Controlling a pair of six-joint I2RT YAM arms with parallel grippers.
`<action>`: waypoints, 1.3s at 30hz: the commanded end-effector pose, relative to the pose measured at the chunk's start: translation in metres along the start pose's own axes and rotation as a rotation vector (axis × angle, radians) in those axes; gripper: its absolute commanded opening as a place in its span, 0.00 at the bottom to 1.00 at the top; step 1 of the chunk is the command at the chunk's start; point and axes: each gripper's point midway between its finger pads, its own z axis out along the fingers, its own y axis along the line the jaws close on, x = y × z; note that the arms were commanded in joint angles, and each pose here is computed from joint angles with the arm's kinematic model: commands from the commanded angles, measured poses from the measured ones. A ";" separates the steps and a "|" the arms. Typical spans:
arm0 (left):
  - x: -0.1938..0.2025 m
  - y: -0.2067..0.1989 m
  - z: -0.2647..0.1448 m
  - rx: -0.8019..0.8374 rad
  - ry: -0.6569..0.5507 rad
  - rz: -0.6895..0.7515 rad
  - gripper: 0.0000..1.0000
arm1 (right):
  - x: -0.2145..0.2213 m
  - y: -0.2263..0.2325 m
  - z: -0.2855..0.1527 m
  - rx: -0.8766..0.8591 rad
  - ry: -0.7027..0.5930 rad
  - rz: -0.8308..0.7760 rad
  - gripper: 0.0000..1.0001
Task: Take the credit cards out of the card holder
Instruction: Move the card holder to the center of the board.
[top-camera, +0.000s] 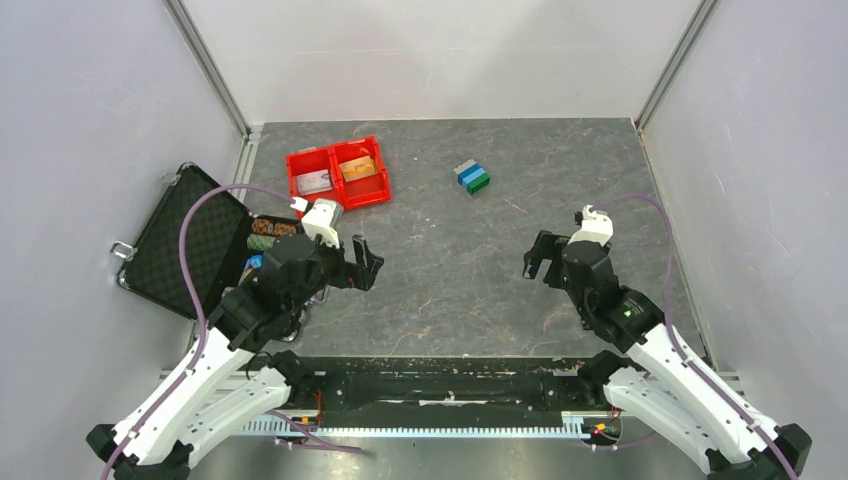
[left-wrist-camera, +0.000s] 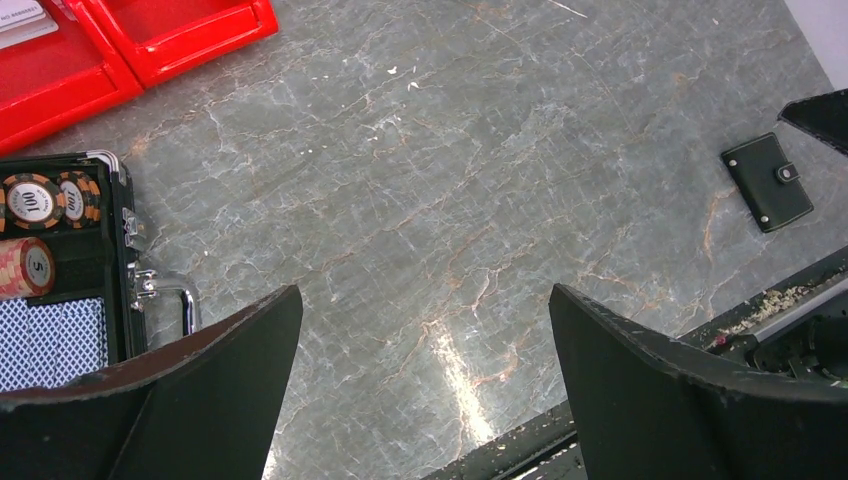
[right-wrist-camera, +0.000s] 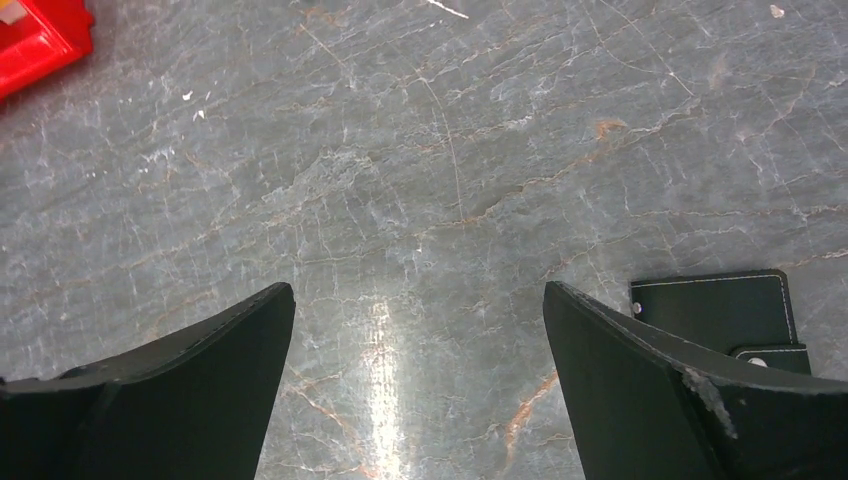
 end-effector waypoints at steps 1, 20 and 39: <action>-0.011 -0.001 0.001 -0.005 -0.048 -0.038 1.00 | -0.007 -0.010 -0.003 0.061 -0.042 0.085 0.98; -0.009 -0.004 -0.002 0.021 -0.049 -0.040 1.00 | -0.022 -0.109 -0.025 0.639 -0.216 0.117 0.87; -0.008 0.001 -0.003 -0.004 -0.057 -0.029 1.00 | 0.050 -0.161 0.017 0.774 0.052 0.206 0.89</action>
